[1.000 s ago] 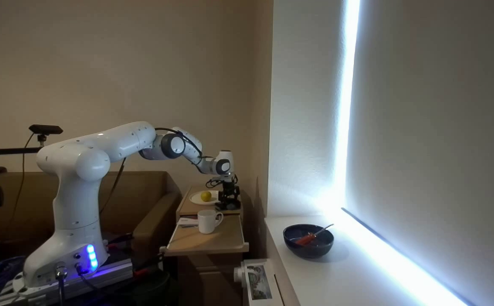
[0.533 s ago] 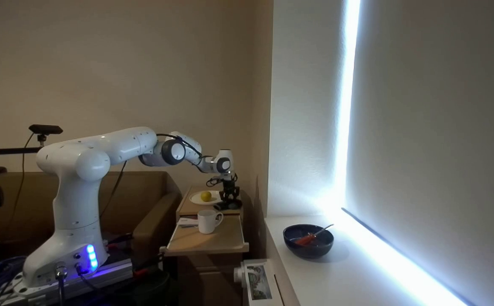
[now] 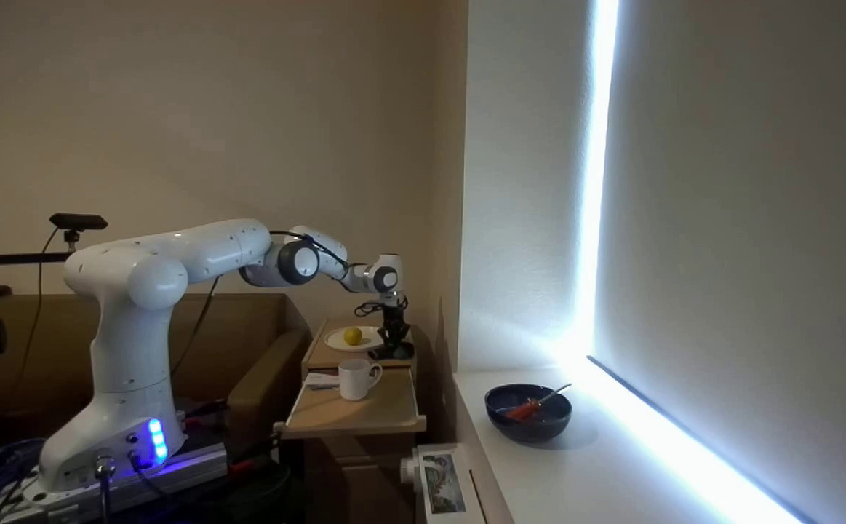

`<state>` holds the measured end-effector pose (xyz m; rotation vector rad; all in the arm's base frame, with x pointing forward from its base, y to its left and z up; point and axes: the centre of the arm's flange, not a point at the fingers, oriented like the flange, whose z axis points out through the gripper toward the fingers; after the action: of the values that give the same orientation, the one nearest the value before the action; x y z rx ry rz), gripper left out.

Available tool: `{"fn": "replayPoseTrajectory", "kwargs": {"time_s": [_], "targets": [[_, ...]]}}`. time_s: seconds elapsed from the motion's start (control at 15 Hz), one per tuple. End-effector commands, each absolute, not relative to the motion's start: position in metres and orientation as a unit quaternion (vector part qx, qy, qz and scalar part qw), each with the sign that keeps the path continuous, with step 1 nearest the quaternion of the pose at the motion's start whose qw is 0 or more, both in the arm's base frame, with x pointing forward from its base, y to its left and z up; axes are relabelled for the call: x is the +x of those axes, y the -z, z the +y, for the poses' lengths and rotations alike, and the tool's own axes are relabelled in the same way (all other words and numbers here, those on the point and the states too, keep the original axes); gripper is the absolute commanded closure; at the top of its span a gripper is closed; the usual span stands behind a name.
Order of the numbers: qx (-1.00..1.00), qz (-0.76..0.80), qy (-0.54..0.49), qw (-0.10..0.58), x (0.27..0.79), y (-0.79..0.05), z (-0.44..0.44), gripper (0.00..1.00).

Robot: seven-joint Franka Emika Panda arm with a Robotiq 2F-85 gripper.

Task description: Put the sock on the windowsill

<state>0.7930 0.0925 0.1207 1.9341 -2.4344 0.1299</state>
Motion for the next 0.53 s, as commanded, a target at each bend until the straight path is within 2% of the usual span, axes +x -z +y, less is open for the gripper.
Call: {"fn": "replayPoseTrajectory", "kwargs": {"time_s": [0.0,0.47], "targets": [[0.608,-0.793,-0.032,0.035,0.792,-0.133,0.073,0.97],[0.598,-0.801,0.002,0.027,0.765,-0.175,0.013,0.97]]}}
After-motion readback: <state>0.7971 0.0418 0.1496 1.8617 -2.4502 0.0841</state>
